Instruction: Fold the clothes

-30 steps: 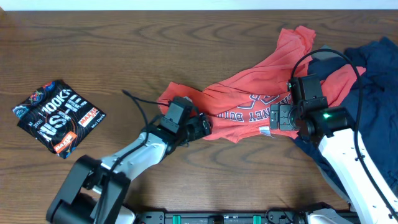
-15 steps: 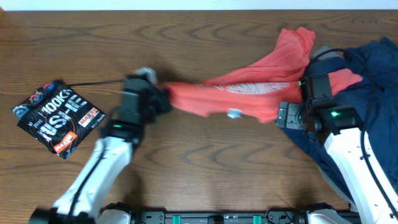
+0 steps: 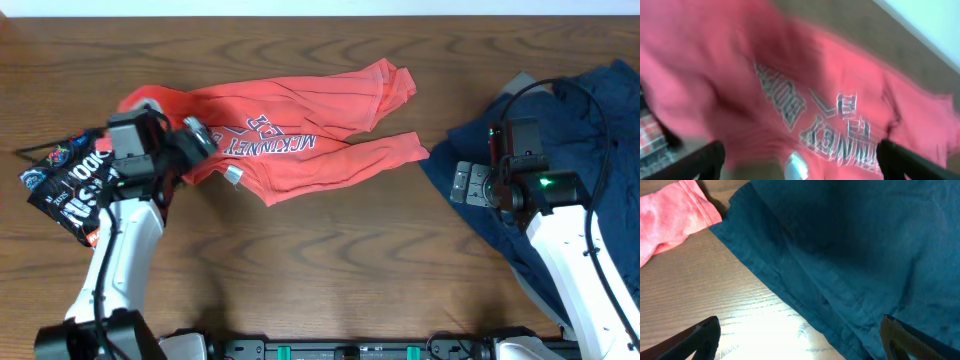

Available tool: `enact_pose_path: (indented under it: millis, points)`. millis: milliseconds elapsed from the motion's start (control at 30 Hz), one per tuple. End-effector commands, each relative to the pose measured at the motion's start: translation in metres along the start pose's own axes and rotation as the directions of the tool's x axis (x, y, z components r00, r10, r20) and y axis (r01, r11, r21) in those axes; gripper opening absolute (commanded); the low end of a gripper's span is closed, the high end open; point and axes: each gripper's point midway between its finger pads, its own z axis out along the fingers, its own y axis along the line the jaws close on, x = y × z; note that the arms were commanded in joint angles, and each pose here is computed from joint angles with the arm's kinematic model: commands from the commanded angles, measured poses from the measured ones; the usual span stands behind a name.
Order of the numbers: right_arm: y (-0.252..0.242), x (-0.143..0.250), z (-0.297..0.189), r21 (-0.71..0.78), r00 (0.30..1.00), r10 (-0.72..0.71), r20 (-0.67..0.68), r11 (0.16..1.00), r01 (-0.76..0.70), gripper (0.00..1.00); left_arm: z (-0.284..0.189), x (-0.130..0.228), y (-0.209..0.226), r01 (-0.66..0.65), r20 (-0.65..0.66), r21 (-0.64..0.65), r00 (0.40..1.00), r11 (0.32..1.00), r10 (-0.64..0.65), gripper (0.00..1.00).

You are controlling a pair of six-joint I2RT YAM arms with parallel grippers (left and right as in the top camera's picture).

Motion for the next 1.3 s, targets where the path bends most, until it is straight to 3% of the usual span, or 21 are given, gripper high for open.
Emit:
enact_pose_path:
  millis: [0,167,400,533,700,767,833,933,967,1000,1133,1267]
  points:
    - [-0.003,-0.004,-0.002,0.009,1.000,0.023,0.013,1.000,-0.023,0.99,0.005,0.047,-0.029,0.069,-0.199,0.103,0.979,0.992,-0.047,0.98]
    - [-0.003,-0.005,-0.002,0.009,1.000,0.024,0.017,1.000,-0.024,0.99,0.015,0.123,-0.051,0.119,-0.417,0.050,0.905,0.992,-0.088,0.98]
    - [-0.003,-0.005,-0.002,0.009,1.000,0.024,0.015,1.000,-0.024,0.99,0.044,0.195,-0.103,0.082,-0.530,0.091,0.848,0.992,-0.022,0.98]
    - [-0.004,-0.004,-0.002,0.010,1.000,0.015,0.013,1.000,-0.016,0.99,0.065,0.214,-0.122,0.100,-0.526,0.119,0.850,0.988,-0.022,0.98]
    - [-0.004,-0.004,-0.002,0.010,1.000,0.015,0.011,1.000,-0.015,0.99,0.087,0.208,-0.113,0.084,-0.445,0.062,0.894,0.995,-0.047,0.99]
    - [-0.004,-0.004,-0.002,0.010,1.000,0.015,0.012,1.000,-0.015,0.99,0.092,0.199,-0.106,0.071,-0.391,0.031,0.919,0.997,-0.054,0.82]
    - [-0.004,-0.004,-0.002,0.010,1.000,0.015,0.011,1.000,-0.015,0.99,0.095,0.191,-0.102,0.064,-0.352,0.012,0.934,0.998,-0.056,0.57]
    - [-0.004,-0.004,-0.002,0.010,1.000,0.015,0.011,1.000,-0.015,0.99,0.096,0.188,-0.099,0.071,-0.345,0.004,0.937,0.997,-0.065,0.29]
    - [-0.004,-0.004,-0.002,0.010,1.000,0.015,0.011,1.000,-0.015,0.99,0.096,0.188,-0.098,0.072,-0.346,-0.001,0.936,0.997,-0.068,0.14]
    - [-0.004,-0.004,-0.002,0.011,1.000,0.015,0.012,1.000,-0.015,0.99,0.096,0.188,-0.096,0.073,-0.349,-0.007,0.935,0.997,-0.071,0.06]
    - [-0.004,-0.004,-0.002,0.012,1.000,0.015,0.012,1.000,-0.015,0.99,0.089,0.198,-0.080,0.062,-0.390,-0.078,0.917,0.995,-0.088,0.06]
    - [-0.007,-0.004,-0.002,0.023,1.000,0.017,0.011,1.000,-0.017,0.99,0.061,0.215,-0.052,0.023,-0.498,-0.179,0.860,0.984,-0.111,0.06]
